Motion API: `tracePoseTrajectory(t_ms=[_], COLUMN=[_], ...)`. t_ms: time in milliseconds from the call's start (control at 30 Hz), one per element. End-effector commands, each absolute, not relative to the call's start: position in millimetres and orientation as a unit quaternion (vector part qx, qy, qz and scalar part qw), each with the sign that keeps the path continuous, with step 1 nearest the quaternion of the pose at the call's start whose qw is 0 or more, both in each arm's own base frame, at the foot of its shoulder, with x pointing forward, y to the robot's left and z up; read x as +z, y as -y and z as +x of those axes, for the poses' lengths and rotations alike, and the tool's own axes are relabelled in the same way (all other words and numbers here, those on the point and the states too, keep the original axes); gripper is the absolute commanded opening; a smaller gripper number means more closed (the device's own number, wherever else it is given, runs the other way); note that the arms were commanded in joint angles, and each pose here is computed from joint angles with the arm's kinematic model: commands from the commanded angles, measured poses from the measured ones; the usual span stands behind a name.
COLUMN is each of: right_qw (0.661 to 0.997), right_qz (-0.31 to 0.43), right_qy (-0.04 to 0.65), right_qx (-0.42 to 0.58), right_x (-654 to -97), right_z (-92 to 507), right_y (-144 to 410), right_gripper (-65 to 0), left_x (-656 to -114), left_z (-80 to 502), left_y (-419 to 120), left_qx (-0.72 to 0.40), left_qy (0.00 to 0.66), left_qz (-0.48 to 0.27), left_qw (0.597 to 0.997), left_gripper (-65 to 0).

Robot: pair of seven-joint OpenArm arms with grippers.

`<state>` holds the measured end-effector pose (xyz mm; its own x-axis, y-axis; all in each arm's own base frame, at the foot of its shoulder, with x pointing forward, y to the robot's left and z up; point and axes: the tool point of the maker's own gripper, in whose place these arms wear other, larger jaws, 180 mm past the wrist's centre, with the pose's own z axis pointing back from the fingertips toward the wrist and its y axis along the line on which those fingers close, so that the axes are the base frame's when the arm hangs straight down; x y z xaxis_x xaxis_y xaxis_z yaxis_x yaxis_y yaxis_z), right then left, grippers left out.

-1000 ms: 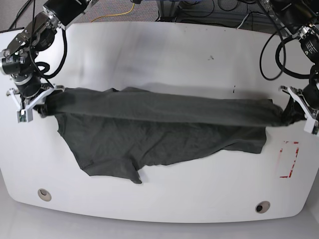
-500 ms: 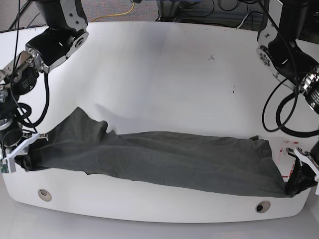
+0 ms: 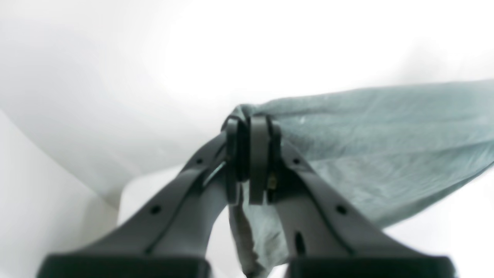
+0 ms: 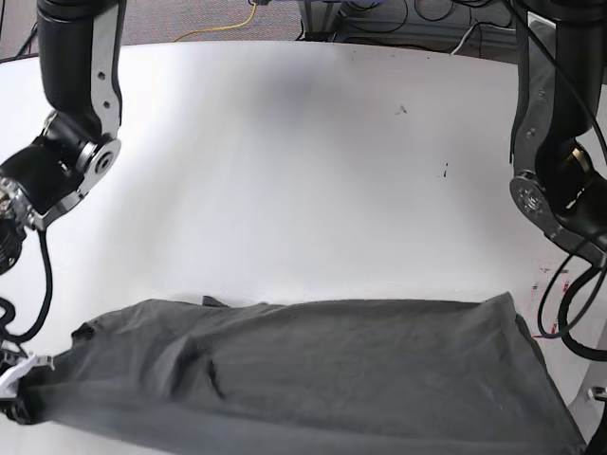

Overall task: Layout the t-shirt on the table in an organized manner, then fold the t-shirt properly
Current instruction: 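Lift the held corners with both grippers and swing the shirt away from the robot, then drag the shirt back toward the robot with both grippers, laying it flat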

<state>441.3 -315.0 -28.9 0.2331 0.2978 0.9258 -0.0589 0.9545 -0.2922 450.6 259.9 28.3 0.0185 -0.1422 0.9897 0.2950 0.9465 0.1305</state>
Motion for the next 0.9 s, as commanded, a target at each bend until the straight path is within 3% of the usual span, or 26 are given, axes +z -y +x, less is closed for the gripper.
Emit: tracePoseTrajectory(t_ms=[0,233,467,867], right_qw=[0.738,0.719,0.724,0.76], right_qz=[-0.106,-0.115,-0.125,-0.178], right_qy=[0.655,0.668,0.659,0.603], right_qx=[0.123,0.155,0.161,0.162], right_x=[22.4,72.8,73.9,6.9], right_z=[446.0,462.5,462.4,428.0], right_y=[313.7,303.0,303.4,319.1], right_gripper=[-60.6,-60.6,-60.6,-60.6], left_x=[69.6,118.3,118.3,4.1], left_z=[449.0,450.1,452.7,459.7], left_y=[-261.5,-262.8,-262.3,-274.0], left_qx=[-0.153,-0.149,-0.149,-0.138], left_qy=[0.718,0.745,0.743,0.662], left_qz=[-0.054,-0.062,-0.068,-0.084], left_qw=[0.677,0.647,0.649,0.732], left_gripper=[-65.0,-65.0,-65.0,-65.0])
